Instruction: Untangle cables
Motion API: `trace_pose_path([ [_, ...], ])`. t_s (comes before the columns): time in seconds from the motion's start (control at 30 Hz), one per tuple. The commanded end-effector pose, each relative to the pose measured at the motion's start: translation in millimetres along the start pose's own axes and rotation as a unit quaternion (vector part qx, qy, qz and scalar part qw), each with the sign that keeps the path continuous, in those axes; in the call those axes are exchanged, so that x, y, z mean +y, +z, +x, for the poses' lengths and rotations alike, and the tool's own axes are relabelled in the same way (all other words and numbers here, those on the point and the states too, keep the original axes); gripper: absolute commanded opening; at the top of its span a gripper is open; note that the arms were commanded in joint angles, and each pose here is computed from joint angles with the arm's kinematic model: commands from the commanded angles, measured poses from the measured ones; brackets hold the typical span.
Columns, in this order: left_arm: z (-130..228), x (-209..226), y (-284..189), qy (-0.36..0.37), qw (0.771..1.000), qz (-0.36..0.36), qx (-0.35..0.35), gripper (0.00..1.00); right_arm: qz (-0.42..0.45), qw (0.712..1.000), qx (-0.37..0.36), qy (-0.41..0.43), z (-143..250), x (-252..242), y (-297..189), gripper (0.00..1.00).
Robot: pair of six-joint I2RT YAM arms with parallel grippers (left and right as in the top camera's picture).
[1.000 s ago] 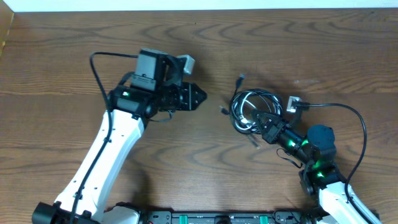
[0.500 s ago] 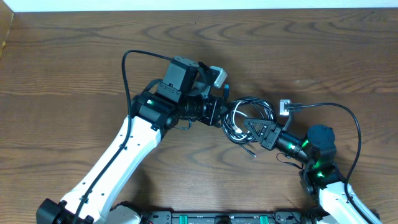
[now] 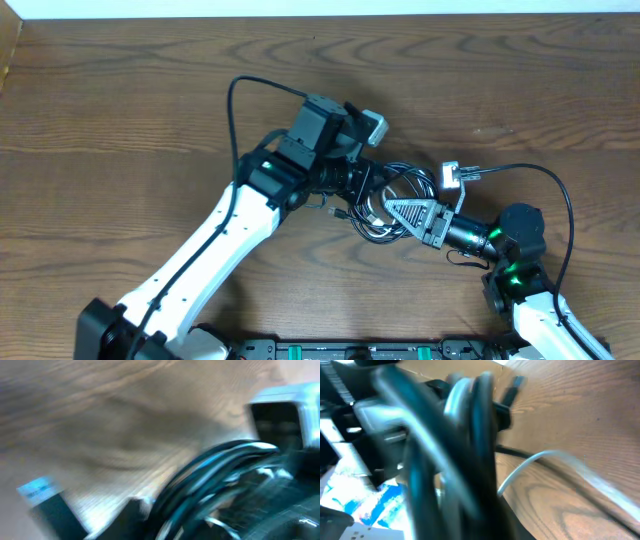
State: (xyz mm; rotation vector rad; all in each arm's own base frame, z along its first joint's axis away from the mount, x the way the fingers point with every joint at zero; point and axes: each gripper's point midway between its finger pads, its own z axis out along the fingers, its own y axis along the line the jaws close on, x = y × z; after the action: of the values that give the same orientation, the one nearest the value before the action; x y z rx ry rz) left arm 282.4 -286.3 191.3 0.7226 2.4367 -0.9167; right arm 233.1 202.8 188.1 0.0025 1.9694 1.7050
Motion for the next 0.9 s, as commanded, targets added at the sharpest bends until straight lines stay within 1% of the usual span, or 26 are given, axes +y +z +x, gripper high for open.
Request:
trace_pose_path([
  [0.0, -3.0, 30.7, 5.7, -0.003, 0.997, -0.077, -0.007, 0.08, -0.024, 0.999, 0.03, -0.008, 7.6, 13.2, 0.7, 0.03],
  [0.13, -20.5, 57.6, -4.0, -0.021, 0.99, -0.133, -0.046, 0.08, -0.025, 0.998, 0.044, -0.028, 13.3, 11.7, 0.4, 0.03],
  [0.27, -36.1, 76.7, -15.6, -0.062, 0.984, -0.143, -0.083, 0.08, 0.006, 0.997, 0.056, -0.058, 21.7, -8.0, -0.2, 0.04],
  [0.3, -38.6, 81.3, -18.8, -0.075, 0.982, -0.146, -0.09, 0.07, 0.022, 0.996, 0.056, -0.063, 23.5, -16.3, -0.7, 0.02],
  [0.37, -41.8, 92.0, -25.9, -0.104, 0.978, -0.152, -0.103, 0.08, 0.066, 0.995, 0.048, -0.064, 23.6, -36.6, -2.6, 0.01],
  [0.4, -42.8, 96.9, -29.5, -0.115, 0.975, -0.155, -0.107, 0.08, 0.102, 0.993, 0.035, -0.057, 21.3, -51.4, -5.0, 0.01],
  [0.47, -44.4, 106.6, -36.2, -0.134, 0.971, -0.159, -0.115, 0.07, 0.186, 0.982, 0.003, -0.026, 16.3, -84.5, -14.8, 0.01],
  [0.53, -45.6, 115.8, -42.7, -0.156, 0.966, -0.164, -0.124, 0.07, 0.248, 0.969, -0.019, -0.009, 13.6, -107.6, -25.6, 0.02],
  [0.57, -46.0, 118.7, -44.9, -0.163, 0.964, -0.166, -0.127, 0.07, 0.259, 0.966, -0.024, -0.007, 12.6, -111.4, -27.8, 0.03],
  [0.6, -46.3, 121.9, -47.0, -0.173, 0.962, -0.168, -0.13, 0.07, 0.263, 0.964, -0.028, -0.007, 11.5, -112.9, -28.7, 0.05],
  [0.67, -46.5, 125.0, -49.0, -0.182, 0.959, -0.169, -0.133, 0.07, 0.258, 0.966, -0.031, -0.012, 9.2, -110.5, -27.5, 0.14],
  [0.77, -47.0, 126.0, -49.5, -0.182, 0.959, -0.172, -0.135, 0.08, 0.243, 0.969, -0.032, -0.021, 6.3, -104.3, -24.3, 0.24],
  [0.87, -47.4, 127.5, -50.5, -0.183, 0.958, -0.173, -0.136, 0.07, 0.223, 0.974, -0.033, -0.032, 3.2, -96.2, -20.5, 0.36],
])
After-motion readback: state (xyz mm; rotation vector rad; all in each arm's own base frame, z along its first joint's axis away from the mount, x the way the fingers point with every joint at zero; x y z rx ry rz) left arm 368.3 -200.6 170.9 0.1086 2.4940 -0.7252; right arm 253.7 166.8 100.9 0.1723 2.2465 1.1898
